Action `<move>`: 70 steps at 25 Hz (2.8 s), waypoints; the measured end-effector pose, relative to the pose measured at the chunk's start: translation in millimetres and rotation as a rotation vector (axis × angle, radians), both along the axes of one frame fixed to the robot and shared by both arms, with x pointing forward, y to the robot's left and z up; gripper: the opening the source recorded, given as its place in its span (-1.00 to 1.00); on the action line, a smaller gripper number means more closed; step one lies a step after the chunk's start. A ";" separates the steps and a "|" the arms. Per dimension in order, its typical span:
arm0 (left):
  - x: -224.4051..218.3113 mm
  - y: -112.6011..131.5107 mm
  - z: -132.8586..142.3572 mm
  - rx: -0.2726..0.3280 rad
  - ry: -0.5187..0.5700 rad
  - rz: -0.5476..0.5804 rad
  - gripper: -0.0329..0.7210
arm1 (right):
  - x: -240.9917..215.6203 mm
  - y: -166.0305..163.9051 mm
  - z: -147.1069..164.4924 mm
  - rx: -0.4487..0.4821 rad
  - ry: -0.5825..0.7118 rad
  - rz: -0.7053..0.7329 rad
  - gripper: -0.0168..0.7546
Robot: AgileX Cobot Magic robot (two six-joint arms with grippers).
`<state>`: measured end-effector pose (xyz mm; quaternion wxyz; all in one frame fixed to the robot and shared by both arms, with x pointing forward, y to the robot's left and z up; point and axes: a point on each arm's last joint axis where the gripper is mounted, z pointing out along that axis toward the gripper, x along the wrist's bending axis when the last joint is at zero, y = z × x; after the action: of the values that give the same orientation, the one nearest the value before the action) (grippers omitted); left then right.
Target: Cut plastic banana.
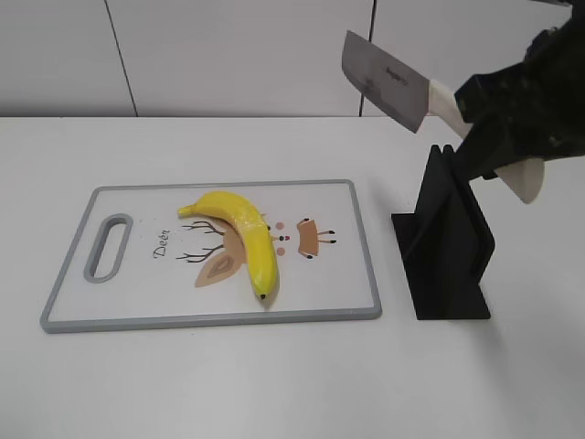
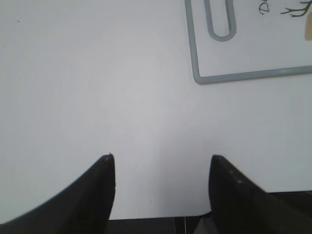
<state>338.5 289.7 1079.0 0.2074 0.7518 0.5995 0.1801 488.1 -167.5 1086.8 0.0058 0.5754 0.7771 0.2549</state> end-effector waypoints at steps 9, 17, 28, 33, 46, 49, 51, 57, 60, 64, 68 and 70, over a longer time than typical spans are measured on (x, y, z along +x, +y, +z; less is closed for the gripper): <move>-60.0 3.5 -30.8 -0.011 -0.183 0.001 0.60 | -25.0 -24.3 -15.6 -0.070 -0.029 -0.157 -0.52; -95.6 5.5 -32.2 -0.026 -0.431 0.002 0.60 | -31.3 -30.7 -8.7 -0.067 -0.056 -0.219 -0.52; -105.9 6.2 -32.2 -0.030 -0.506 0.003 0.56 | -20.0 -27.2 -25.8 -0.096 -0.027 -0.227 -0.52; -105.9 6.2 -32.1 -0.030 -0.507 0.003 0.53 | -13.9 -27.7 -32.7 -0.119 -0.017 -0.266 -0.52; -105.8 6.2 -31.9 -0.030 -0.509 0.003 0.47 | 1.1 -22.6 -60.4 -0.175 0.063 -0.278 -0.52; -105.8 6.2 -31.9 -0.030 -0.509 0.003 0.47 | 2.2 -21.5 -66.9 -0.188 0.100 -0.278 -0.52; -105.8 6.2 -31.9 -0.030 -0.509 0.003 0.47 | 1.5 -21.4 -69.2 -0.197 0.122 -0.277 -0.52; -105.8 6.2 -31.9 -0.030 -0.509 0.003 0.47 | -0.9 -18.3 -69.5 -0.165 0.157 -0.276 -0.52; -105.8 6.2 -31.9 -0.030 -0.509 0.003 0.47 | -2.1 -15.9 -69.2 -0.141 0.172 -0.261 -0.47; -105.8 6.3 -31.9 -0.029 -0.509 0.003 0.45 | -3.6 -12.6 -68.8 -0.112 0.186 -0.233 0.04; -105.8 6.3 -31.9 -0.029 -0.509 0.003 0.44 | -4.0 -12.4 -68.8 -0.112 0.190 -0.227 0.52; -105.8 6.3 -31.9 -0.029 -0.509 0.003 0.44 | -4.0 -12.4 -68.8 -0.112 0.190 -0.226 0.61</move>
<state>232.7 295.9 1047.1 0.3623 0.6782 0.5316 0.3553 484.1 -179.9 1017.9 -0.0068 0.6793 0.7176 0.1533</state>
